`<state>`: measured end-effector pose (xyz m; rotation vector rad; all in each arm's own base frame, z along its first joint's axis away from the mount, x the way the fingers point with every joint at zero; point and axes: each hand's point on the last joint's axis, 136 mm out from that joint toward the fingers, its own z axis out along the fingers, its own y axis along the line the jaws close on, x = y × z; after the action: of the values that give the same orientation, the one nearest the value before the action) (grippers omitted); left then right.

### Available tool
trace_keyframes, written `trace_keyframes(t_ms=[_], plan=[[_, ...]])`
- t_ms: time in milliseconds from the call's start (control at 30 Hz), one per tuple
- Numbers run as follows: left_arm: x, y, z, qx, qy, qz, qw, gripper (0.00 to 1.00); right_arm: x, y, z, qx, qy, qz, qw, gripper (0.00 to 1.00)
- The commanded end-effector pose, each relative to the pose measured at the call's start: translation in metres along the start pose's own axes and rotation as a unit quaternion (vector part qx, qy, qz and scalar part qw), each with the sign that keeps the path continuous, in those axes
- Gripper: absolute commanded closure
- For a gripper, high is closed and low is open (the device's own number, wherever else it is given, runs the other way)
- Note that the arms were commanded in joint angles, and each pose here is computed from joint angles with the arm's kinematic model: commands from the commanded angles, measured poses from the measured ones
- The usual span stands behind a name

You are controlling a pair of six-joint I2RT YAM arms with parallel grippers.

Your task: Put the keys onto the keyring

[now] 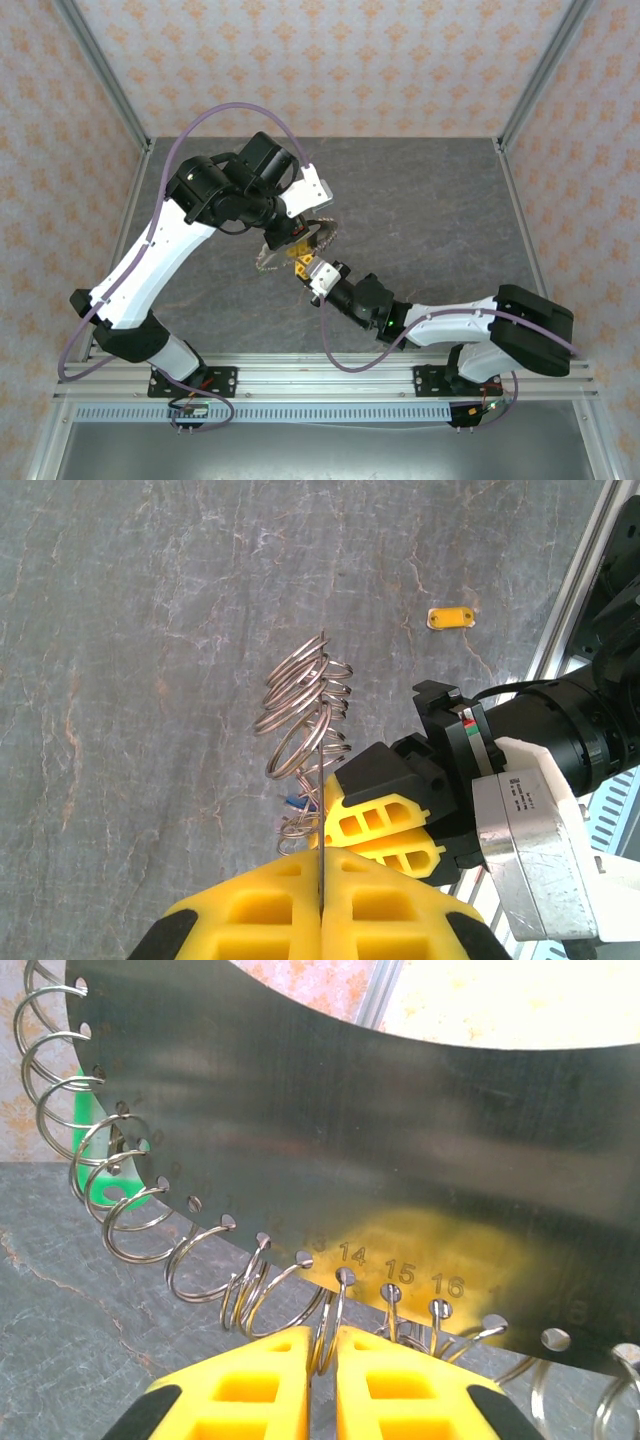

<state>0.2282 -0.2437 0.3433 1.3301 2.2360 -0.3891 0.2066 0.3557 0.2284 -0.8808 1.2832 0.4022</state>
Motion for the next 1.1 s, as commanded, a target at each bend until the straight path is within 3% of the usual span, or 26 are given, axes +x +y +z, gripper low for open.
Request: trace_keyframes(t_ms=[0, 1067], plan=[[-0.0034, -0.0057, -0.0101, 0.002, -0.021, -0.006, 1.000, 1.00, -0.0274, -0.0115, 0.0050, 0.018, -0.046, 0.027, 0.998, 0.87], [-0.0061, -0.0051, -0.0114, 0.001, -0.025, -0.010, 1.000, 1.00, -0.0316, -0.0134, 0.0093, 0.026, -0.050, 0.028, 0.998, 0.88]])
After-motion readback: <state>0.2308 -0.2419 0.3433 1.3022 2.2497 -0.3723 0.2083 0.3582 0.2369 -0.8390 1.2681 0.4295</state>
